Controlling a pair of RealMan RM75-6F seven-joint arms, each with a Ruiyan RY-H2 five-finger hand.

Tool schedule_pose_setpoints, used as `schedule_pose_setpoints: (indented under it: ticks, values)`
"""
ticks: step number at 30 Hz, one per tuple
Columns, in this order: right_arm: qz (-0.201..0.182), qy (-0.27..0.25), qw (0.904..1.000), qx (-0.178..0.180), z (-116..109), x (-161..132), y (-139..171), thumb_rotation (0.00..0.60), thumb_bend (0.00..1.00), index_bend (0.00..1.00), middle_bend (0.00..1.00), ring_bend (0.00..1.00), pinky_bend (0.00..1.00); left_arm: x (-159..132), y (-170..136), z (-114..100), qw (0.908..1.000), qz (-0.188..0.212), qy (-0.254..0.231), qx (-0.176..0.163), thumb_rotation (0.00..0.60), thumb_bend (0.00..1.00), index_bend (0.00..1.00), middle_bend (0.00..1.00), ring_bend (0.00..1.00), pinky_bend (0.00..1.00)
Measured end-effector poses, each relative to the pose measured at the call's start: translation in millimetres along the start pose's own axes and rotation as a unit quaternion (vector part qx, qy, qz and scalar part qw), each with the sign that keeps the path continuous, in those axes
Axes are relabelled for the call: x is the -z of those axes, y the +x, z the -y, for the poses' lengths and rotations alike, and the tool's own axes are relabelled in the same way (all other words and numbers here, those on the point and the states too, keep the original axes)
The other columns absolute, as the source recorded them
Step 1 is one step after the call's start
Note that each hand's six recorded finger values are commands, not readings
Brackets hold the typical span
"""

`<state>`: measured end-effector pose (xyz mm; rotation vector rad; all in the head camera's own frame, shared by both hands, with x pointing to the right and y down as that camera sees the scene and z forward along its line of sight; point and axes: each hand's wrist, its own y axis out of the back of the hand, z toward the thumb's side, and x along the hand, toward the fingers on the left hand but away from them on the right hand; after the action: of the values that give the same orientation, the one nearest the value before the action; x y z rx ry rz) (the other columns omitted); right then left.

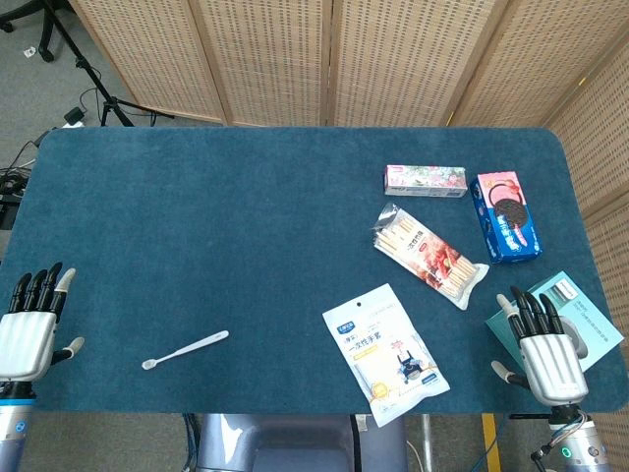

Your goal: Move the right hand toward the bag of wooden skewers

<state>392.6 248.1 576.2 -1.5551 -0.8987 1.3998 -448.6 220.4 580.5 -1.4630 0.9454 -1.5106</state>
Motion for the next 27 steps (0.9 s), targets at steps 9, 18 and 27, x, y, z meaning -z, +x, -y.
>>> schedule_pose_setpoints:
  ticks: [9,18,27]
  values:
    - [0.002,-0.002,1.0,-0.001,0.2,1.7,-0.1,0.6,0.0,0.0,0.0,0.0,0.0,-1.4,-1.5,-1.3,1.0,0.001,0.0,-0.004,0.6,0.02,0.0,0.0,0.0,0.0]
    - [0.006,-0.003,1.0,0.0,-0.2,3.2,-1.4,0.6,0.0,0.0,0.0,0.0,0.0,0.2,-0.1,-1.3,1.0,0.0,-0.003,-0.005,0.6,0.02,0.0,0.0,0.0,0.0]
    - [0.002,-0.001,1.0,-0.002,0.3,2.4,-0.5,0.6,0.0,0.0,0.0,0.0,0.0,-0.6,-1.9,-3.6,0.9999,0.0,-0.002,-0.01,0.6,0.02,0.0,0.0,0.0,0.0]
